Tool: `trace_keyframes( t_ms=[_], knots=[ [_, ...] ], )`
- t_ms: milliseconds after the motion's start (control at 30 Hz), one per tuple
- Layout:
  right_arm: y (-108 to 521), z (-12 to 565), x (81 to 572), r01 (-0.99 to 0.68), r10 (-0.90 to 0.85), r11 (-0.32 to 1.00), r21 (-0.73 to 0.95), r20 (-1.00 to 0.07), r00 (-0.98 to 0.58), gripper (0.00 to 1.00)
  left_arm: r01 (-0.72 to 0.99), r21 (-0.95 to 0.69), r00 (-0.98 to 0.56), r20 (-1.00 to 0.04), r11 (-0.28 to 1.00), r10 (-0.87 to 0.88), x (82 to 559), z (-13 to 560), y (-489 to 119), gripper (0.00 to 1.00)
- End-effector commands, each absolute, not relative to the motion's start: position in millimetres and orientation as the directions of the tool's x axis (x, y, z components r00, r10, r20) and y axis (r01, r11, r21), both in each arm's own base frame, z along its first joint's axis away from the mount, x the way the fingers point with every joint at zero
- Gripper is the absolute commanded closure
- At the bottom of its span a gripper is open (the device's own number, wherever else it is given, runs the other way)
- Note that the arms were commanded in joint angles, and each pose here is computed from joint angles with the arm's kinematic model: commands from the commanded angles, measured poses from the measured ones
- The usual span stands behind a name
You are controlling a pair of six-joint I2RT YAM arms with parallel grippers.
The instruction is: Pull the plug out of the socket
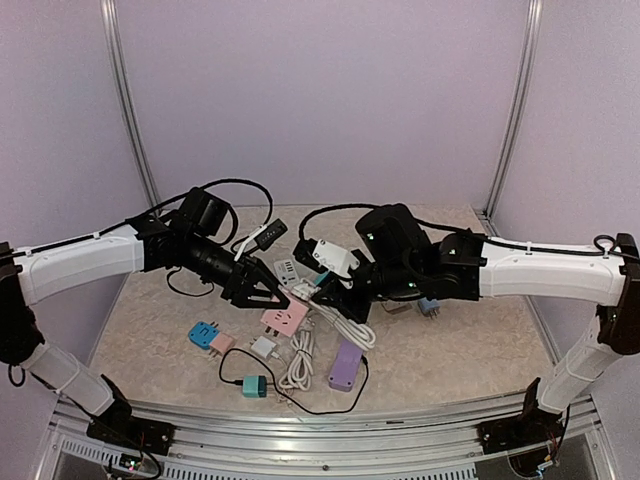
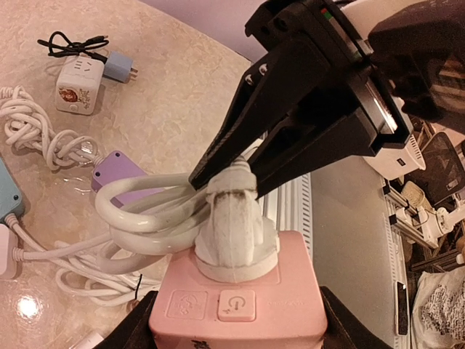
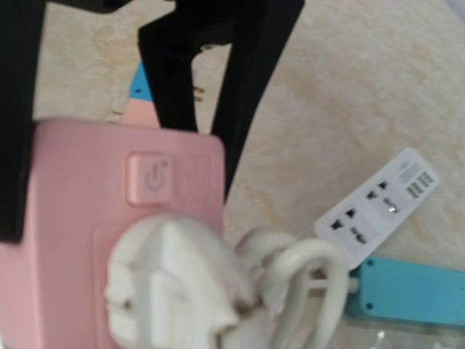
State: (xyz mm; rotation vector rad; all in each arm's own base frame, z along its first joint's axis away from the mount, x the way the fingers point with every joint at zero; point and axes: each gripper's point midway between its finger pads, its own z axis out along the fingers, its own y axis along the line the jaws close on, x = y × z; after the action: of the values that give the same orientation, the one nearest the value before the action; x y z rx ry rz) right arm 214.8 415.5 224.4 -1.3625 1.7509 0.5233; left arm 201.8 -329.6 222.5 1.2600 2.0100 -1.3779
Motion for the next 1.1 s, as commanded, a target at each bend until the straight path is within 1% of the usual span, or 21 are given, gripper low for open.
trace_keyframes(
  t_ms=[0,267,500,767,933,1067],
  knots=[
    [420.4,307.5,221.5,-0.927,-0.322,0.365,-0.081,-0.946,-0.044,1.0,0.883,-0.462,-0.438,-0.755,0.079,0.487,189.9,221.3,-331.5,1.0],
    [419.6,299.2,219.0,-0.929,-0.341,0.358,-0.092,-0.939,-0.038,1.0,0.873,-0.479,-0.465,-0.763,0.091,0.449,199.7,228.7,-327.4,1.0],
    [428.3,289.8,209.4,-0.892,-0.419,0.391,-0.226,-0.907,0.046,1.0,0.829,-0.552,-0.543,-0.761,0.085,0.354,220.4,245.4,-313.5,1.0],
    [439.0,294.6,196.3,-0.846,-0.47,0.409,-0.342,-0.874,0.126,1.0,0.772,-0.607,-0.633,-0.705,0.19,0.319,248.1,232.4,-303.2,1.0],
    [439.4,297.2,199.0,-0.838,-0.468,0.428,-0.337,-0.876,0.114,1.0,0.758,-0.619,-0.65,-0.689,0.206,0.322,251.5,226.4,-302.6,1.0],
    [433.6,303.1,208.6,-0.856,-0.423,0.444,-0.266,-0.904,0.061,1.0,0.791,-0.592,-0.607,-0.724,0.157,0.328,241.2,234.9,-306.3,1.0]
  ],
)
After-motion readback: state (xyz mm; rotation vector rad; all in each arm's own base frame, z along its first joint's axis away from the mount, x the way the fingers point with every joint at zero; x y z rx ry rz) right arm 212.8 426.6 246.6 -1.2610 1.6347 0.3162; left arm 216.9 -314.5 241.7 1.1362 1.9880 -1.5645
